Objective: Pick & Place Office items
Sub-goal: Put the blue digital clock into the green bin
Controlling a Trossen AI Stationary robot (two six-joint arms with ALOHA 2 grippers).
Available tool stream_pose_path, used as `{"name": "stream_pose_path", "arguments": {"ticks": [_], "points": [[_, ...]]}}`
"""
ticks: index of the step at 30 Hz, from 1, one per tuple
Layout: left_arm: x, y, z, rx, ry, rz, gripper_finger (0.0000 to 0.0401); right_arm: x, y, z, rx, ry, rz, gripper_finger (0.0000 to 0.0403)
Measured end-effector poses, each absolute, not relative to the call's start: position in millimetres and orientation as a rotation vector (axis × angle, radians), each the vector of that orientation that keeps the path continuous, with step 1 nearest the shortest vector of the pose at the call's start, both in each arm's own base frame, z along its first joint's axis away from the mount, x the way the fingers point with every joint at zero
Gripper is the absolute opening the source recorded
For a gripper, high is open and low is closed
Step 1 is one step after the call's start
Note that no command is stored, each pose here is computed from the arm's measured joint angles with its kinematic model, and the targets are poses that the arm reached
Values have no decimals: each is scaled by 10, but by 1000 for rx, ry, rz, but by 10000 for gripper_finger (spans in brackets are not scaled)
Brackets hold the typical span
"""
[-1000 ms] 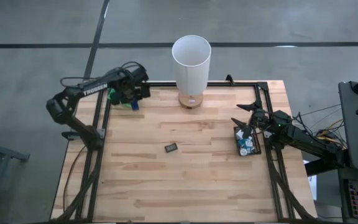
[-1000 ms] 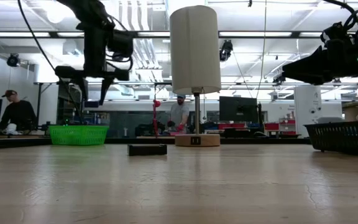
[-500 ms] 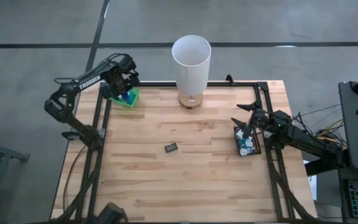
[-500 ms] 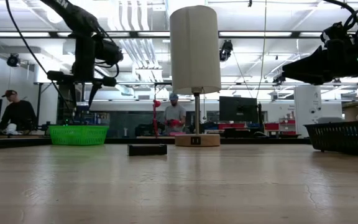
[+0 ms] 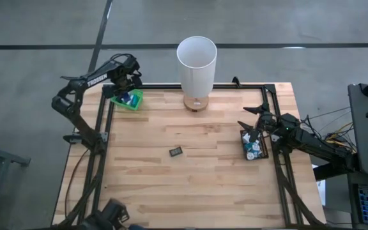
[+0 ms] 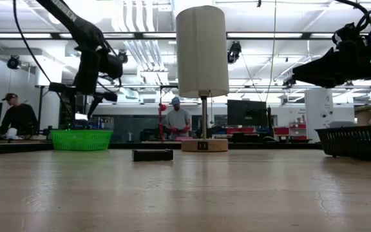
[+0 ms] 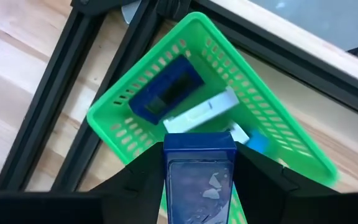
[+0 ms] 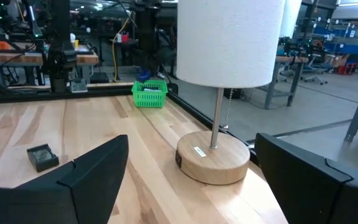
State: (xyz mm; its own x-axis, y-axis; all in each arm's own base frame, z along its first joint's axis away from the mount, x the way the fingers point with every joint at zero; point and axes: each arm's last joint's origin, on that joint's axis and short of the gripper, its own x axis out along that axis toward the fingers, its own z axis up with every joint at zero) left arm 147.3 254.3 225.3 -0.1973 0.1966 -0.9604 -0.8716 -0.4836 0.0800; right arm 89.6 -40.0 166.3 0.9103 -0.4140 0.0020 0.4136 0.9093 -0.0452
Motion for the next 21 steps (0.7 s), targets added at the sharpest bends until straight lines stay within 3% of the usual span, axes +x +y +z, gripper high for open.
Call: {"name": "stream_pose_path", "arguments": {"ticks": [10,21], "points": [[1387,2715,1988,-1319,968,1788,172,896,-400,1663,-45,8,-427,343],[1389,2745,1955,-1320,980,1756,177,896,-400,1663,-45,8,-426,350]]}}
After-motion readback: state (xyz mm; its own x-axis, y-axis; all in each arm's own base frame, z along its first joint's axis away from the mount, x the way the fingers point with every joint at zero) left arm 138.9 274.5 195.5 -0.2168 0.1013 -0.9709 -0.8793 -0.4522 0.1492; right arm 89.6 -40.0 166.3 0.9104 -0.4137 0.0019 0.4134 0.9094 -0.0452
